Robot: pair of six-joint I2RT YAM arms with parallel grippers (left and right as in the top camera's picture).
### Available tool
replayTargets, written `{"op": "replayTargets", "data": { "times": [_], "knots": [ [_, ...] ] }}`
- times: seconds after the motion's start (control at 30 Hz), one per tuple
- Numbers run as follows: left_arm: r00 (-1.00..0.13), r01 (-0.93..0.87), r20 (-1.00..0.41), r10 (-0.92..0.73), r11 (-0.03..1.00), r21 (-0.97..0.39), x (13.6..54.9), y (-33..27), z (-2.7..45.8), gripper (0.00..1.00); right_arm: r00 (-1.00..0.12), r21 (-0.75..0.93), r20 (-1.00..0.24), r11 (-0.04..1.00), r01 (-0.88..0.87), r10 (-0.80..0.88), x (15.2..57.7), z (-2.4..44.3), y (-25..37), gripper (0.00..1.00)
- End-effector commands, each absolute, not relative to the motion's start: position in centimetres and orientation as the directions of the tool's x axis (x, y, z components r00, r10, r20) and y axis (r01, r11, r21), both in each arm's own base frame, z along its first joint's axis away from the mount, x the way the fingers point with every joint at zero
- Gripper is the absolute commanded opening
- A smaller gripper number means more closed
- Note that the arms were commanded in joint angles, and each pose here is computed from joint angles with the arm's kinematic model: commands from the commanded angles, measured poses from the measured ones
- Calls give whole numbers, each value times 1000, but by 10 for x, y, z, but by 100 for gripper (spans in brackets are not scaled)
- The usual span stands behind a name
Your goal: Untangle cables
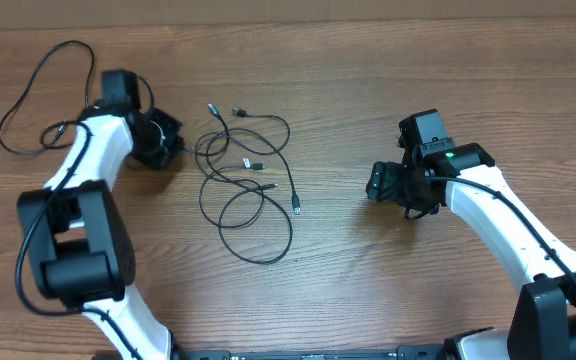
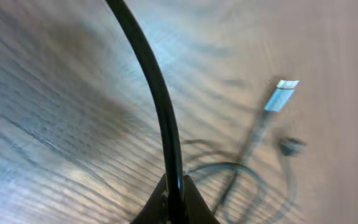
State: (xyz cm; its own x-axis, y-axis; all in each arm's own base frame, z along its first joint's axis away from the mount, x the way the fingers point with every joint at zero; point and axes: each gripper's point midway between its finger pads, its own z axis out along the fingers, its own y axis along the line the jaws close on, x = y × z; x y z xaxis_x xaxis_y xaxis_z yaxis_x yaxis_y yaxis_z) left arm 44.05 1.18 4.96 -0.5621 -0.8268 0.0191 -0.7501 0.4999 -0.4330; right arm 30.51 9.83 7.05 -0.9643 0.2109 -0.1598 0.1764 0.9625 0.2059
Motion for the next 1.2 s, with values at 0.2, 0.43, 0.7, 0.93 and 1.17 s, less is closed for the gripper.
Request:
{"op": "replayTargets", "data": {
  "times": [0.2, 0.43, 0.7, 0.93, 1.17],
  "knots": [
    [-528, -503, -343, -777, 612, -611, 438, 57, 246, 4, -961, 203, -176, 963, 176, 213, 307, 72, 96, 83],
    [-391, -484, -451, -802, 596, -640, 406, 96, 305, 4, -960, 205, -181, 963, 175, 213, 309, 72, 96, 83],
    [-357, -557, -443, -822, 568, -606, 383, 122, 300, 4, -960, 206, -181, 963, 175, 213, 309, 72, 96, 83],
    [-242, -780, -614, -751, 527, -337, 352, 185, 289, 7, -961, 204, -177, 963, 176, 213, 308, 72, 96, 83],
    [-176, -926, -762, -624, 368, -87, 314, 237, 296, 8, -961, 204, -177, 963, 176, 213, 308, 72, 96, 83]
  ]
}}
